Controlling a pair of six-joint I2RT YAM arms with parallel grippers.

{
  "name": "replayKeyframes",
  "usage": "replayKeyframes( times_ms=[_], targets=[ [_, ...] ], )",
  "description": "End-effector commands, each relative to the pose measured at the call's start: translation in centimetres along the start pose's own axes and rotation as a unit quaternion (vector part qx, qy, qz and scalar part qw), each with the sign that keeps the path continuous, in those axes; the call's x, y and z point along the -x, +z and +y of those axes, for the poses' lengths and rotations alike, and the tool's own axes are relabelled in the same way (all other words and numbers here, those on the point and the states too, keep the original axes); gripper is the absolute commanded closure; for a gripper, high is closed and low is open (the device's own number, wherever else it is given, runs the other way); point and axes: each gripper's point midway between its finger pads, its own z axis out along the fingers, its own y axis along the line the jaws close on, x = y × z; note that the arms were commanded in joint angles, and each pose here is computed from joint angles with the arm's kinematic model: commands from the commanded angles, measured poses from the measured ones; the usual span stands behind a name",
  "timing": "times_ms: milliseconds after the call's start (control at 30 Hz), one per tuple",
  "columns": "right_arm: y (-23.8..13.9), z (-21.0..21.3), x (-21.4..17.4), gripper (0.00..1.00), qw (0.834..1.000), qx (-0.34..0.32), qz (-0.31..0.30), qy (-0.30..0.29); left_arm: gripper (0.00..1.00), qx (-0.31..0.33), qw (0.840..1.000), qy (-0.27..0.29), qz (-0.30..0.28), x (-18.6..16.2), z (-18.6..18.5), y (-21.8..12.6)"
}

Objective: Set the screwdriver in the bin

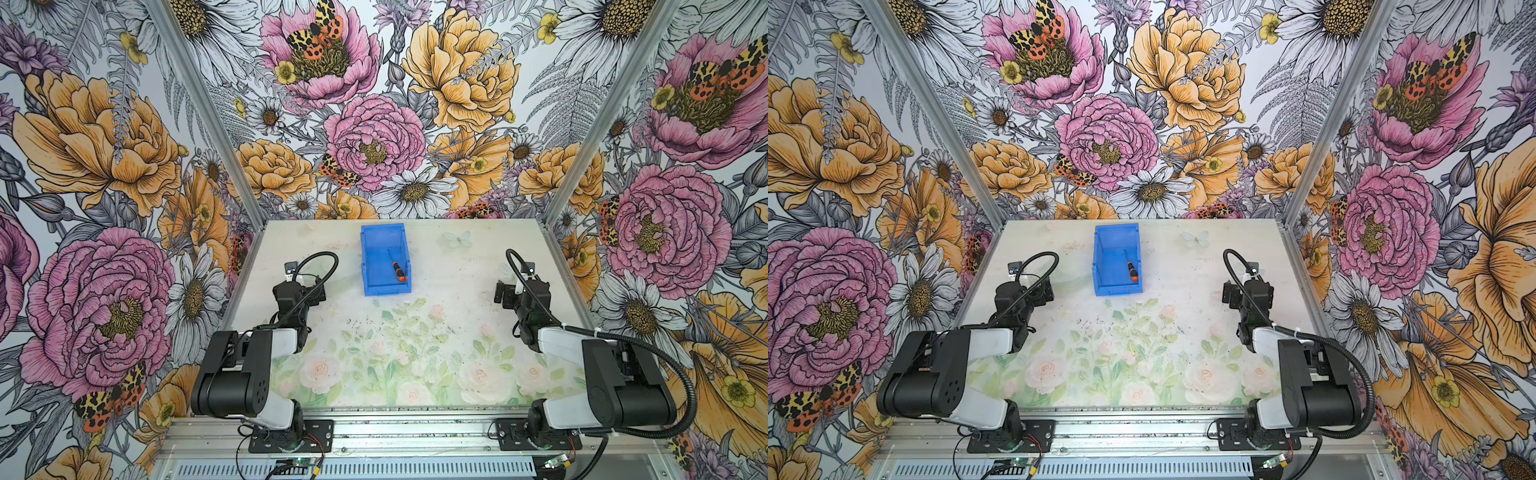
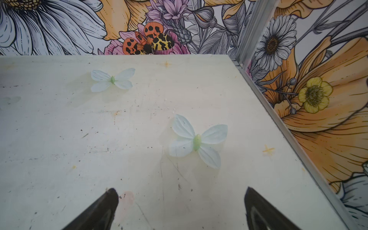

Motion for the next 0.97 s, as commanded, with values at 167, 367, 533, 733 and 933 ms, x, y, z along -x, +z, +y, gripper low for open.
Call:
replayKeyframes(
  times_ms=[167,367,533,733,933],
  targets=[
    [0.8,-0.1,2.3,0.0,0.998,0.015,-0.056,0.02,0.01,-0.055,0.997,-0.005,-0.06,1.6,-0.9,-0.3],
    [0.3,-0.4,1.6,0.0,0.997,0.002,-0.08,0.021,0.01,-0.045,0.997,-0.004,-0.06,1.6,-0.8,-0.3],
    [0.2,-0.4,1.7,0.0,0.996,0.002,-0.084,0.021,0.01,-0.045,0.997,-0.004,-0.06,1.6,-0.8,-0.3],
    [0.2,-0.4,1.6,0.01,0.996,0.002,-0.082,0.02,0.01,-0.043,0.997,-0.003,-0.059,1.6,-0.8,-0.3],
    [0.3,-0.4,1.6,0.01,0.997,0.001,-0.081,0.02,0.01,-0.044,0.997,-0.002,-0.06,1.6,-0.9,-0.3]
  ],
)
